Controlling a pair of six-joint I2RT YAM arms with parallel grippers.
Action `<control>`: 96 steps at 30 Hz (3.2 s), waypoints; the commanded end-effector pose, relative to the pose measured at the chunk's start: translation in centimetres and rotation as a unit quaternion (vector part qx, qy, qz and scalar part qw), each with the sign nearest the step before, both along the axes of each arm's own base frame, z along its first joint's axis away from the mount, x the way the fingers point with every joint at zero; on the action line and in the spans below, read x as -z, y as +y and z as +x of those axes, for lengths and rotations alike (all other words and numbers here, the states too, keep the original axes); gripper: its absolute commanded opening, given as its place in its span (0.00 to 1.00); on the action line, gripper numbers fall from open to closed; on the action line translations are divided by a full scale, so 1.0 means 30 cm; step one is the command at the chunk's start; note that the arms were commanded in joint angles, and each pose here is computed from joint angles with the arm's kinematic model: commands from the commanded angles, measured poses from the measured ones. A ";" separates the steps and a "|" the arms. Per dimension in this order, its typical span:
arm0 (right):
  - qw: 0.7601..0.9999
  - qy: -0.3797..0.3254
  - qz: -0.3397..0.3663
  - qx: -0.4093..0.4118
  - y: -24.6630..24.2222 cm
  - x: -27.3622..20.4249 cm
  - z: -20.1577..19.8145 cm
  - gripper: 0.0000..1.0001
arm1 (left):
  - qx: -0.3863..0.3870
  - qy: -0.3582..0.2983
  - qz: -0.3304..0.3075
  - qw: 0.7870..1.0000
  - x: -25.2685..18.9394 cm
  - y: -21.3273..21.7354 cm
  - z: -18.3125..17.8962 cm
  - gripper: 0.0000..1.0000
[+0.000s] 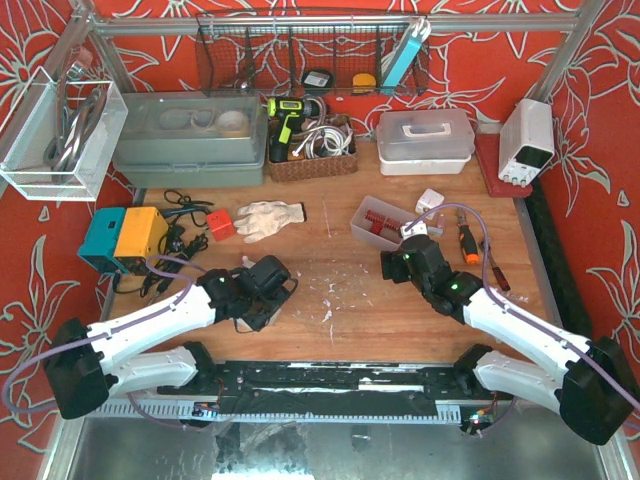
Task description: Install the large spring
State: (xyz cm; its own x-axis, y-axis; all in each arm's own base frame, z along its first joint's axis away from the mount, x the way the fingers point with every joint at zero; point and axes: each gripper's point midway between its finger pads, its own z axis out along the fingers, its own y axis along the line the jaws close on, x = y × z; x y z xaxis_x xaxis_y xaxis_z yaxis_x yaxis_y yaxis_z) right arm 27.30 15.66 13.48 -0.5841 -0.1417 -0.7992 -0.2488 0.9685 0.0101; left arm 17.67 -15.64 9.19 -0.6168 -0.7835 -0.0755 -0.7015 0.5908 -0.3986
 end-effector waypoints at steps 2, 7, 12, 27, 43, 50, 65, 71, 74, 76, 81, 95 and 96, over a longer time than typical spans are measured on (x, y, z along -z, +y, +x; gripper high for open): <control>1.000 -0.006 -0.009 0.006 -0.004 -0.005 0.006 0.93 | -0.046 0.029 0.016 0.998 0.048 0.039 -0.051 0.71; 1.000 -0.011 -0.004 0.005 -0.005 -0.016 0.003 0.93 | -0.046 0.033 0.028 0.998 0.058 0.035 -0.049 0.71; 1.000 -0.010 -0.007 0.004 -0.004 -0.008 0.002 0.93 | -0.059 0.045 0.025 0.997 0.078 0.031 -0.058 0.68; 0.998 -0.030 -0.030 -0.052 0.099 -0.027 -0.027 0.94 | -0.064 0.059 0.053 0.995 0.114 0.050 -0.064 0.74; 0.998 -0.033 -0.035 -0.045 0.085 -0.037 -0.030 0.94 | -0.053 0.074 0.085 0.992 0.175 0.017 -0.029 0.72; 0.998 -0.036 -0.035 -0.041 0.078 -0.044 -0.029 0.94 | -0.062 0.082 0.103 0.989 0.203 0.030 -0.031 0.68; 0.998 -0.048 -0.030 -0.031 0.059 -0.066 -0.032 0.94 | -0.058 0.056 0.082 0.993 0.117 0.013 -0.007 0.29; 0.998 -0.052 -0.029 -0.026 0.052 -0.071 -0.032 0.94 | -0.060 -0.003 0.063 0.996 -0.060 0.013 0.037 0.20; 0.998 -0.052 -0.029 -0.025 0.050 -0.072 -0.032 0.94 | -0.075 -0.061 0.066 0.993 -0.162 0.042 0.083 0.17; 0.998 -0.051 -0.029 -0.026 0.051 -0.070 -0.032 0.94 | -0.072 -0.134 0.062 0.986 -0.246 0.033 0.158 0.17; 0.998 -0.054 -0.032 -0.022 0.044 -0.073 -0.032 0.94 | -0.006 -0.290 0.098 0.952 -0.391 -0.007 0.374 0.18; 0.997 -0.063 -0.029 -0.010 0.025 -0.086 -0.033 0.94 | 0.075 -0.158 0.157 0.972 0.044 0.062 0.775 0.21; 0.997 -0.063 -0.030 -0.009 0.023 -0.086 -0.032 0.94 | 0.080 -0.146 0.169 0.971 0.069 0.072 0.788 0.25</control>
